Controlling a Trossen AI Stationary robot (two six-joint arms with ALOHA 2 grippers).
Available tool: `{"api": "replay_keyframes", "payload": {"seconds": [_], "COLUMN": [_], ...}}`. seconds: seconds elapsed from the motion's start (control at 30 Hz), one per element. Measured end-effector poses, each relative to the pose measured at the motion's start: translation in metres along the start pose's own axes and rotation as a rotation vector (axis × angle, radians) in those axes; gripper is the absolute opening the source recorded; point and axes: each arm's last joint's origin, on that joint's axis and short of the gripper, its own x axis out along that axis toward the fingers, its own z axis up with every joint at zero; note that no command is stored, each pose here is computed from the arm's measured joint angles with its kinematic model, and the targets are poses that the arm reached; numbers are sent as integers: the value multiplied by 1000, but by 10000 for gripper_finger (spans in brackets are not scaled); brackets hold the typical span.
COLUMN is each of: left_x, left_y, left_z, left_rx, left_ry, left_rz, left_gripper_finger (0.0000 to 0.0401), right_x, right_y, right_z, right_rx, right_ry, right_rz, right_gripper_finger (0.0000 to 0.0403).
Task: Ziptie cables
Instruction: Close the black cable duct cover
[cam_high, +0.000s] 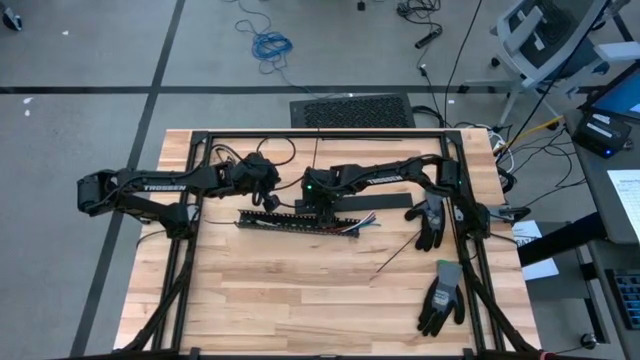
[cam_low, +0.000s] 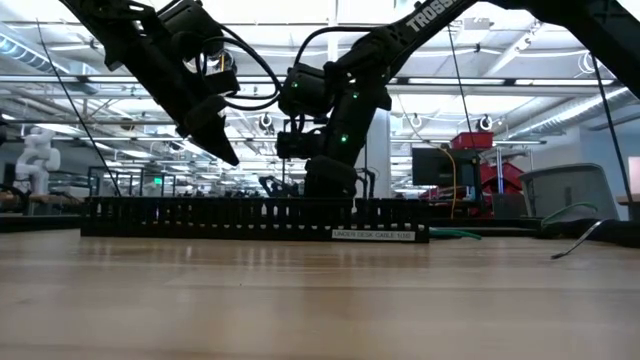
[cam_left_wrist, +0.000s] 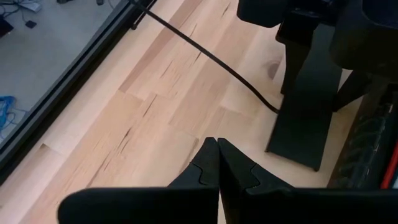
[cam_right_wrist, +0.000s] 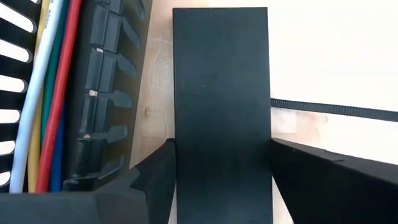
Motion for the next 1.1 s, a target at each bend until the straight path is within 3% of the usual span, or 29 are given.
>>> {"api": "replay_keyframes", "payload": {"seconds": [0.43,0.93,1.1], "left_x": [0,0,0], "left_y": [0,1,3], "left_z": [0,0,1], "left_rx": [0,0,15], "left_ry": [0,-3,-9], "left_rz": [16,17,90], "left_gripper_finger": [0,0,0], "right_x": [0,-22,-34], "right_y": [0,-18,-26], "right_z": [0,21,26], "right_rx": [4,62,80], "right_ry": [1,-28,-22], "right_rz": [-2,-36,-34], "right_gripper_finger": [200,199,199]}}
